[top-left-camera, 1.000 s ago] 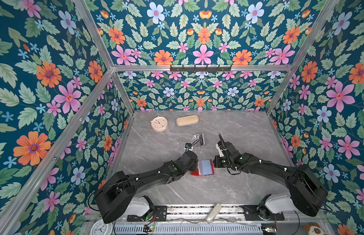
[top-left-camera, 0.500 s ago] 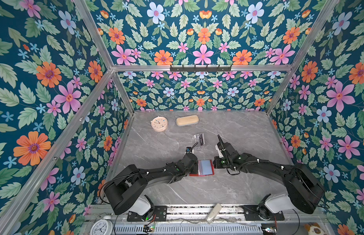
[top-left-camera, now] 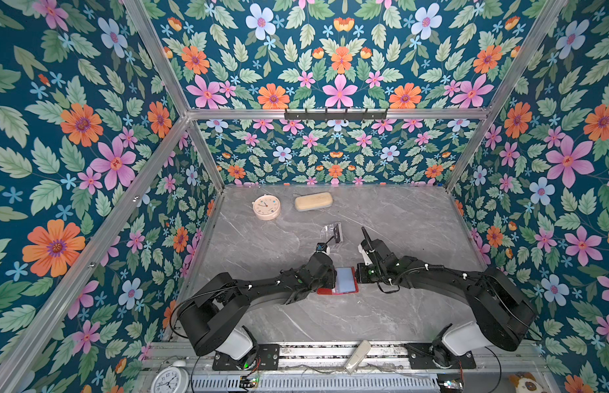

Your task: Put the credit cards into the card holder

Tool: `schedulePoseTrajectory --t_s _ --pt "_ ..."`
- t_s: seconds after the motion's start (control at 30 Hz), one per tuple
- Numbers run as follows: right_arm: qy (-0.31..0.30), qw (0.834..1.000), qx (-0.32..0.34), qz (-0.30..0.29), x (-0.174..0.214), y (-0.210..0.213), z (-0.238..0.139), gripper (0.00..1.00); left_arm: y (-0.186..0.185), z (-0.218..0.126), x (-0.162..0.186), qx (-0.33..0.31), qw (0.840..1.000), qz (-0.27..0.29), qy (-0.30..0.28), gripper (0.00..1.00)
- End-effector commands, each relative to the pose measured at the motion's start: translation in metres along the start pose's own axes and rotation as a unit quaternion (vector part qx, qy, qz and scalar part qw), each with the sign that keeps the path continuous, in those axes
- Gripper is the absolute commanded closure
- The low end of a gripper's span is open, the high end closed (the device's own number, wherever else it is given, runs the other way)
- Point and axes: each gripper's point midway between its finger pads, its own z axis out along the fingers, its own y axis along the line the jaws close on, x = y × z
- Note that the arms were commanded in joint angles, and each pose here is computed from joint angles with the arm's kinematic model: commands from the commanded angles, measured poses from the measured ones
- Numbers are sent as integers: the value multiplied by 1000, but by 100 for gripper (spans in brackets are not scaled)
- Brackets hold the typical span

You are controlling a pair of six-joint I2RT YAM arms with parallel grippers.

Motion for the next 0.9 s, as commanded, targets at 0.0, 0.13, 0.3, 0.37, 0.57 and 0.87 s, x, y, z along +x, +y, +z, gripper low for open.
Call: schedulePoseTrajectory --t_s 0.0,0.13,0.3,0.37,0.57,0.87 --pt "-2 1000 -3 4 -1 1 2 100 -21 5 -3 51 999 8 1 66" --pt "1 1000 -1 6 1 -1 4 100 -24 14 3 62 998 -1 17 66" --pt "6 1000 2 8 4 -4 7 100 -19 19 6 47 999 -11 23 66" --pt "7 1000 3 9 5 -4 9 100 -16 20 7 40 999 -11 26 66" --pt "14 1000 5 12 8 -7 14 100 -19 25 15 50 998 -13 44 65" --pt "18 1000 5 15 11 -8 17 100 -22 29 17 58 997 -15 54 66"
